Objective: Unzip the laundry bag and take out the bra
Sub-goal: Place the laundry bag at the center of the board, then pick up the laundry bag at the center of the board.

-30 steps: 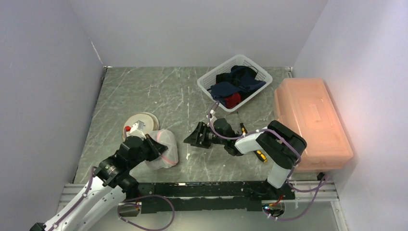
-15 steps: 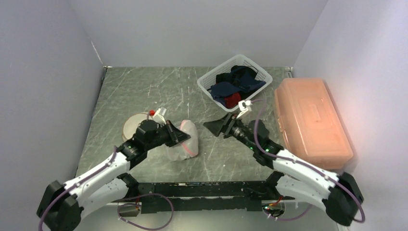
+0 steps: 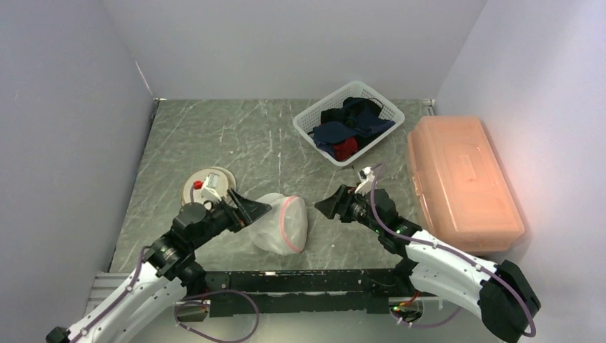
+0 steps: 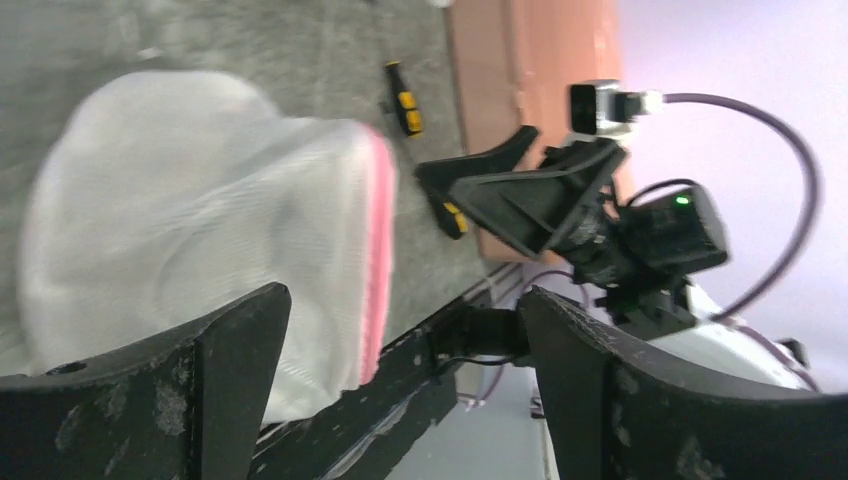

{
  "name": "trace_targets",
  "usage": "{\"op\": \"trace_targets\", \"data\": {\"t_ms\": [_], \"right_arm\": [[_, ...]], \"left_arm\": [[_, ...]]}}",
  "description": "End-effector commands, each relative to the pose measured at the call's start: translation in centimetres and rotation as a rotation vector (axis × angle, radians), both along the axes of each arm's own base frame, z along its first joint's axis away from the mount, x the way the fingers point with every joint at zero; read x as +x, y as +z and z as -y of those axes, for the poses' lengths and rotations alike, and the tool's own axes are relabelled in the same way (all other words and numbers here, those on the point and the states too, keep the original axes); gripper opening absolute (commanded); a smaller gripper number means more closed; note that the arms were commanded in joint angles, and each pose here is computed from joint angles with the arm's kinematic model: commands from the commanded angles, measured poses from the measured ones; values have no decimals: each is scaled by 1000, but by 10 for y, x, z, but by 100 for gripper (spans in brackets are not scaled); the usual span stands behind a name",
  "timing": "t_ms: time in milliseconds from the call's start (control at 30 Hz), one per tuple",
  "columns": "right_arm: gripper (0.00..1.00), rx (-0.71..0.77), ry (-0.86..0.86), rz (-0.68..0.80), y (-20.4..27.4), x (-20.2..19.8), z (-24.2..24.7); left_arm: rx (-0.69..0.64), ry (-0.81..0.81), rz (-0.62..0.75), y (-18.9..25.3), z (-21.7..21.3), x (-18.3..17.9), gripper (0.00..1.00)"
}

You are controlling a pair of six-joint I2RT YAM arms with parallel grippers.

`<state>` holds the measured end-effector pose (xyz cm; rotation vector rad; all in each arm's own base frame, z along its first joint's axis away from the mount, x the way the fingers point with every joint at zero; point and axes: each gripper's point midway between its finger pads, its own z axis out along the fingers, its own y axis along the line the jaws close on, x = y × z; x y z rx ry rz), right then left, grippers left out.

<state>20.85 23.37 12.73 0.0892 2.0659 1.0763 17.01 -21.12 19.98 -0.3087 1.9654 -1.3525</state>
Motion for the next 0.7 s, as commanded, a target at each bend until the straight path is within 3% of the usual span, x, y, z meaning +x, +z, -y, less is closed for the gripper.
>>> {"op": "trace_targets", "data": {"t_ms": [0,167,367,500,667], "right_arm": [[75,63,52,41,18,3,-15],[75,75,80,7,11,4,-25],[74,83,82,-18,6,5,-31],[74,48,52,-2,6,8,-23],[74,4,24,3,3,4,-11]], "left_arm": [[215,135,-163,-49,-43,-13,93],[352,151,-186,-49,-56,-13,93],[510,47,-179,-28,-44,-2,92],[612,2,-119,-5,-39,9,89],[757,-176,-165,-10,-9,10,78]]}}
